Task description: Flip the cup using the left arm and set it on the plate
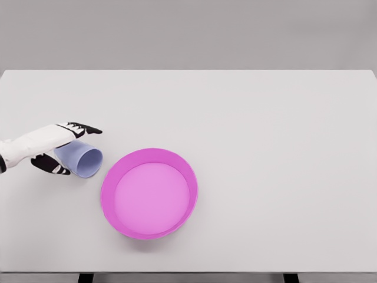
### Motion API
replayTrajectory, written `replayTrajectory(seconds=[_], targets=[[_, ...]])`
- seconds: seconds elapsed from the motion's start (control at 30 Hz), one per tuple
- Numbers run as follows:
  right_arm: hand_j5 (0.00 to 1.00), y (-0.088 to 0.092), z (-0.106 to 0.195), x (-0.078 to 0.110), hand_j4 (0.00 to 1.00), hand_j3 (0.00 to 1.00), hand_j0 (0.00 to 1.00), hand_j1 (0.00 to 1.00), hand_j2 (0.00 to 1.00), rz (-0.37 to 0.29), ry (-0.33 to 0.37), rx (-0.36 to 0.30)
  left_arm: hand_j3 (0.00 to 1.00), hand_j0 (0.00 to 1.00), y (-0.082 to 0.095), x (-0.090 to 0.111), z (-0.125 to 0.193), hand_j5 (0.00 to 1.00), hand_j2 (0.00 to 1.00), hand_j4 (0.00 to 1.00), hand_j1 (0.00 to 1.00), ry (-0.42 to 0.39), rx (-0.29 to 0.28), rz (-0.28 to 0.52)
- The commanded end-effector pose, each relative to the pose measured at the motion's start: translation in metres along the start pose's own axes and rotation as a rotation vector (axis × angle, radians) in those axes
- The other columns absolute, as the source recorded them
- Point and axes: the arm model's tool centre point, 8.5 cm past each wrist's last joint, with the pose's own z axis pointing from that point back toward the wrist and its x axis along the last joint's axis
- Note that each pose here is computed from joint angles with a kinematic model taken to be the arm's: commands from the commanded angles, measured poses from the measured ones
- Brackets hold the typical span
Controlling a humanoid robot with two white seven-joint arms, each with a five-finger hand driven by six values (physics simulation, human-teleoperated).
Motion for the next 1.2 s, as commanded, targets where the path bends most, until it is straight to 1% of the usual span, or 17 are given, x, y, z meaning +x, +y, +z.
replayTrajectory(seconds=[0.0,0.1,0.17,0.43,0.6,0.9,0.93,1.03,1.07,1.1,1.17], targets=[[1.00,0.000,0.000,0.000,1.00,1.00,1.00,1.00,1.00,0.000,0.000,0.000,1.00,1.00,-0.002,0.000,-0.001,1.00,1.00,1.00,1.00,-0.002,-0.003,0.005],[1.00,0.000,0.000,0.000,1.00,1.00,1.00,1.00,1.00,0.000,0.000,0.000,1.00,1.00,-0.005,0.001,-0.002,1.00,1.00,1.00,1.00,-0.002,-0.012,0.008],[1.00,0.000,0.000,0.000,1.00,1.00,1.00,1.00,1.00,0.000,0.000,0.000,1.00,1.00,-0.008,-0.002,-0.005,1.00,1.00,1.00,1.00,0.028,-0.013,0.025],[1.00,0.000,0.000,0.000,1.00,1.00,1.00,1.00,1.00,0.001,0.001,0.000,1.00,1.00,-0.010,-0.001,-0.007,1.00,1.00,1.00,1.00,0.029,-0.015,0.031],[1.00,0.000,0.000,0.000,1.00,1.00,1.00,1.00,1.00,0.000,0.000,0.000,1.00,1.00,-0.015,-0.002,-0.011,1.00,1.00,1.00,1.00,0.031,-0.022,0.029],[1.00,0.000,0.000,0.000,1.00,1.00,1.00,1.00,1.00,0.000,-0.001,0.000,1.00,1.00,-0.016,-0.002,-0.012,1.00,1.00,1.00,1.00,0.032,-0.023,0.029],[1.00,0.000,0.000,0.000,1.00,1.00,1.00,1.00,1.00,0.000,0.000,0.000,0.99,0.99,-0.017,-0.001,-0.012,0.99,0.99,0.99,0.99,0.031,-0.026,0.029],[1.00,0.000,0.000,0.000,1.00,1.00,1.00,1.00,1.00,0.001,-0.001,0.000,0.91,0.91,-0.018,-0.001,-0.012,0.91,0.91,0.91,0.91,0.031,-0.027,0.029],[1.00,0.000,0.000,0.000,1.00,1.00,1.00,1.00,1.00,0.000,0.000,0.000,0.90,0.90,-0.018,-0.001,-0.012,0.90,0.90,0.90,0.90,0.031,-0.029,0.029],[1.00,0.000,0.000,0.000,1.00,1.00,1.00,1.00,1.00,0.000,0.000,0.000,0.88,0.88,-0.018,-0.001,-0.011,0.88,0.88,0.88,0.88,0.031,-0.030,0.029],[1.00,0.000,0.000,0.000,1.00,1.00,1.00,1.00,1.00,0.000,0.000,0.000,0.78,0.78,-0.017,0.000,-0.011,0.78,0.78,0.78,0.78,0.027,-0.031,0.024]])
